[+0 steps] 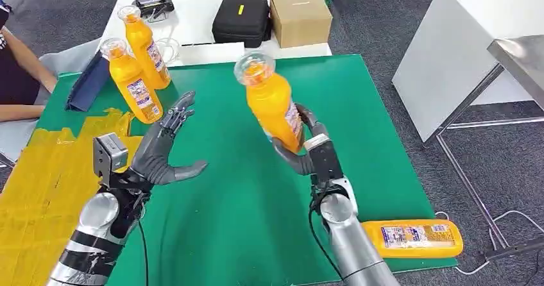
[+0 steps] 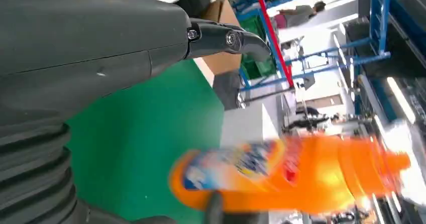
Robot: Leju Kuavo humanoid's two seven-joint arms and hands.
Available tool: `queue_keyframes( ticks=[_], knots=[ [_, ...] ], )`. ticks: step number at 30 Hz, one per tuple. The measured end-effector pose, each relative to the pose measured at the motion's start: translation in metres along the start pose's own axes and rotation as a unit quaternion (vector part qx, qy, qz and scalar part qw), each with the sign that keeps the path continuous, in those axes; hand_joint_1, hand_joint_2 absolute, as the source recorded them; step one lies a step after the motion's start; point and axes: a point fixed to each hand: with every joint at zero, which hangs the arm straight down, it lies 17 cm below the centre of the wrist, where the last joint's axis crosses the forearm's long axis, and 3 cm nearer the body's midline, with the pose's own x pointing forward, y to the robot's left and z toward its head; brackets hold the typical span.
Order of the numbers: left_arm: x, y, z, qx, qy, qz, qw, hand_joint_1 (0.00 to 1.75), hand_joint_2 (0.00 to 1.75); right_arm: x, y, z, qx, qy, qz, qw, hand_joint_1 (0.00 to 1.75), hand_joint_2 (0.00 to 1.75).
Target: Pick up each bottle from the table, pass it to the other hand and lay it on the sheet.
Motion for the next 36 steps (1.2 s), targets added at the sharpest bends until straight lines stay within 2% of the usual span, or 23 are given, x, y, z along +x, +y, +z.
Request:
queue_keyframes(
  ticks=[8, 19, 26, 31, 32, 36],
  knots=[
    [0.0, -0.014, -0.006, -0.021, -0.004, 0.008, 1.0, 0.0, 1.75, -0.005, 0.061, -0.001, 0.07, 0.013, 0.009, 0.997, 1.75, 1.75],
    [0.001, -0.019, -0.017, -0.029, -0.006, 0.021, 0.999, 0.0, 1.75, 0.009, 0.145, 0.013, 0.157, -0.014, 0.059, 0.986, 1.75, 1.75],
    [-0.005, -0.014, -0.015, -0.019, 0.0, 0.039, 0.999, 0.0, 1.75, 0.018, 0.174, 0.024, 0.195, -0.034, 0.077, 0.977, 1.75, 1.75],
    [-0.01, -0.012, -0.013, -0.015, 0.003, 0.043, 0.999, 0.0, 1.75, 0.019, 0.18, 0.028, 0.205, -0.036, 0.081, 0.975, 1.75, 1.75],
    [-0.01, -0.011, -0.013, -0.014, 0.004, 0.044, 0.999, 1.75, 1.75, 0.018, 0.18, 0.028, 0.206, -0.036, 0.082, 0.974, 1.75, 1.75],
    [-0.011, -0.006, -0.01, 0.001, 0.0, 0.055, 0.998, 1.75, 1.75, 0.017, 0.181, 0.03, 0.208, -0.034, 0.08, 0.974, 1.75, 1.75]
  ],
)
